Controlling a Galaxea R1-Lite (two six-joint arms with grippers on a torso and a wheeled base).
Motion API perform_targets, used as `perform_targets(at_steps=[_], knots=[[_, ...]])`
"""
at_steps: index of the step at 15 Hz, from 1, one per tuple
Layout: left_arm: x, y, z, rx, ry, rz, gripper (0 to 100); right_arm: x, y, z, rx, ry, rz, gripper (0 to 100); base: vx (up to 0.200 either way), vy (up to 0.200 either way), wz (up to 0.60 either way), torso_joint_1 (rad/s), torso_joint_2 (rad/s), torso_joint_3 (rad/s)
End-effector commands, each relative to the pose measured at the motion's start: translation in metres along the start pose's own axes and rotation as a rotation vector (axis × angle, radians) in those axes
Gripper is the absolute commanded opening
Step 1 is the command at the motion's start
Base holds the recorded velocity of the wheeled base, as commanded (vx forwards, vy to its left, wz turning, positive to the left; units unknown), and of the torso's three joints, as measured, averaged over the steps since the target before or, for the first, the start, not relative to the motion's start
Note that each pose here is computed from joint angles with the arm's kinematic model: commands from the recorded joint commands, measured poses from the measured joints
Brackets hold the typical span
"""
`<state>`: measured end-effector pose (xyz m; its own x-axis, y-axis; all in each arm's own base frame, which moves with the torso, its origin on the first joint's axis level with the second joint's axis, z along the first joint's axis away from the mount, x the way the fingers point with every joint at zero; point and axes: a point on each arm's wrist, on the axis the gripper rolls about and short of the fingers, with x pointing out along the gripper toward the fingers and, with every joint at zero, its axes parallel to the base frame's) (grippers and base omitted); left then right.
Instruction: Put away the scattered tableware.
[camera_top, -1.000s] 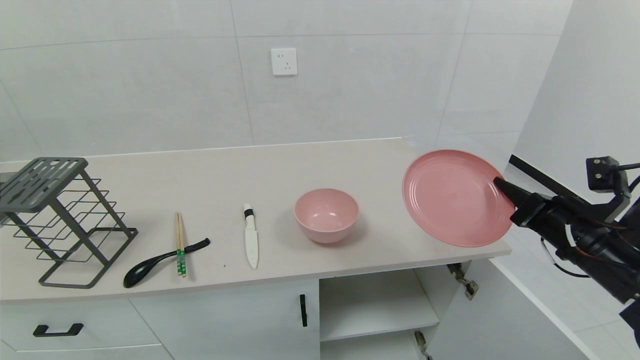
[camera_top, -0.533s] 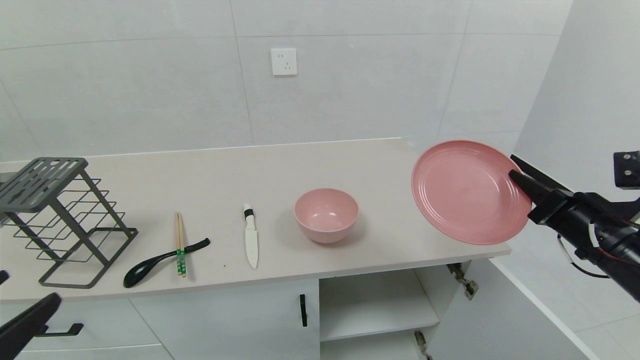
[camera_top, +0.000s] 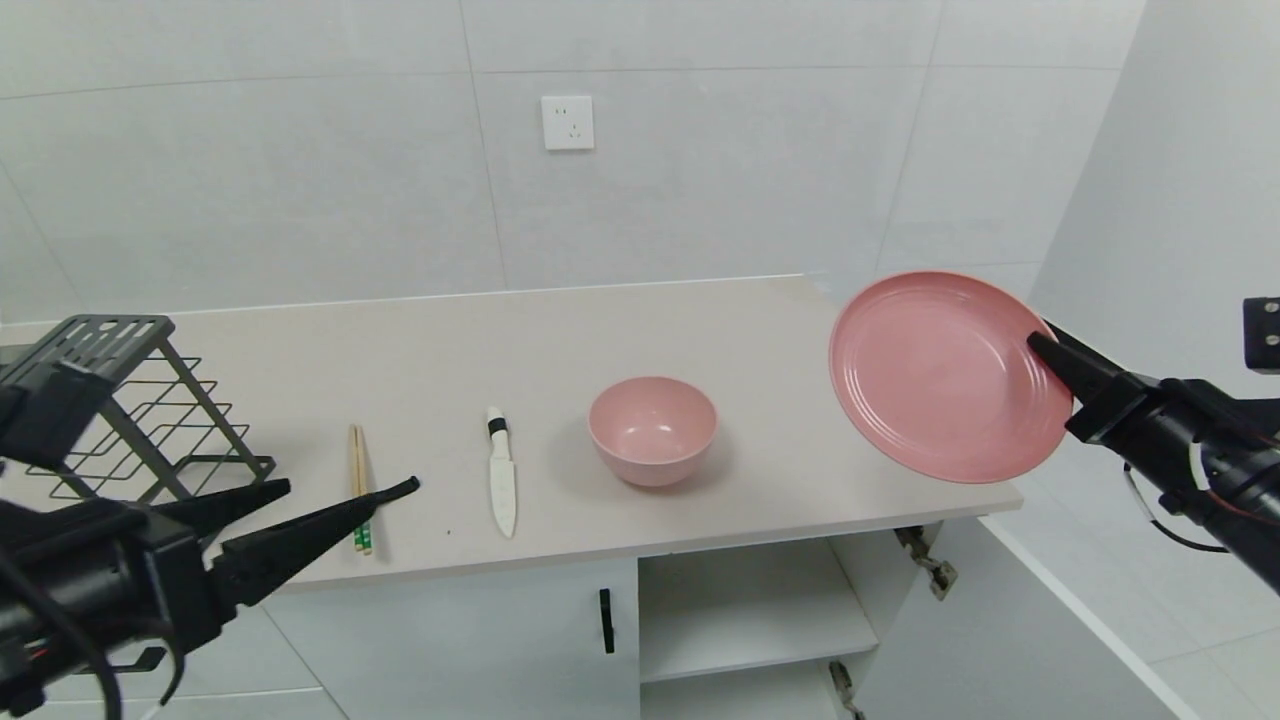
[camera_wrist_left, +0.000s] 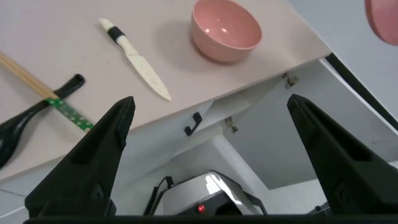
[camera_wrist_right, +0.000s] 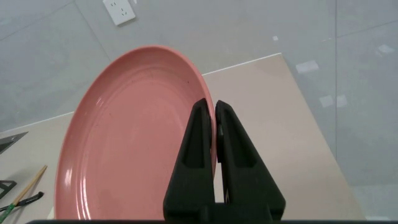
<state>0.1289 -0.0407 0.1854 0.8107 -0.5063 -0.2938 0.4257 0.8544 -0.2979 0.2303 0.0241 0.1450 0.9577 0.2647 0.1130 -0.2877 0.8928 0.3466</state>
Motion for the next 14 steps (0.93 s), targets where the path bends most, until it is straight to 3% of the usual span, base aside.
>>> perform_targets(at_steps=[1,5,10,14], knots=[[0.034,0.001,-0.003,-0.023,0.114,-0.026,100,0.000,0.000,0.000,-0.001,0.002,0.004,0,0.000,0.000,0.00,0.000,0.00,0.000],[0.056,-0.005,0.007,-0.029,0.137,-0.046,100,-0.001,0.000,0.000,-0.003,0.007,0.014,0,0.000,0.000,0.00,0.000,0.00,0.000],[0.106,-0.015,0.003,-0.004,0.226,-0.003,100,-0.001,0.000,0.000,-0.003,0.008,0.015,0,0.000,0.000,0.00,0.000,0.00,0.000],[0.146,-0.020,0.006,0.018,0.159,-0.018,100,-0.001,0.000,0.000,-0.003,0.008,0.015,0,0.000,0.000,0.00,0.000,0.00,0.000]])
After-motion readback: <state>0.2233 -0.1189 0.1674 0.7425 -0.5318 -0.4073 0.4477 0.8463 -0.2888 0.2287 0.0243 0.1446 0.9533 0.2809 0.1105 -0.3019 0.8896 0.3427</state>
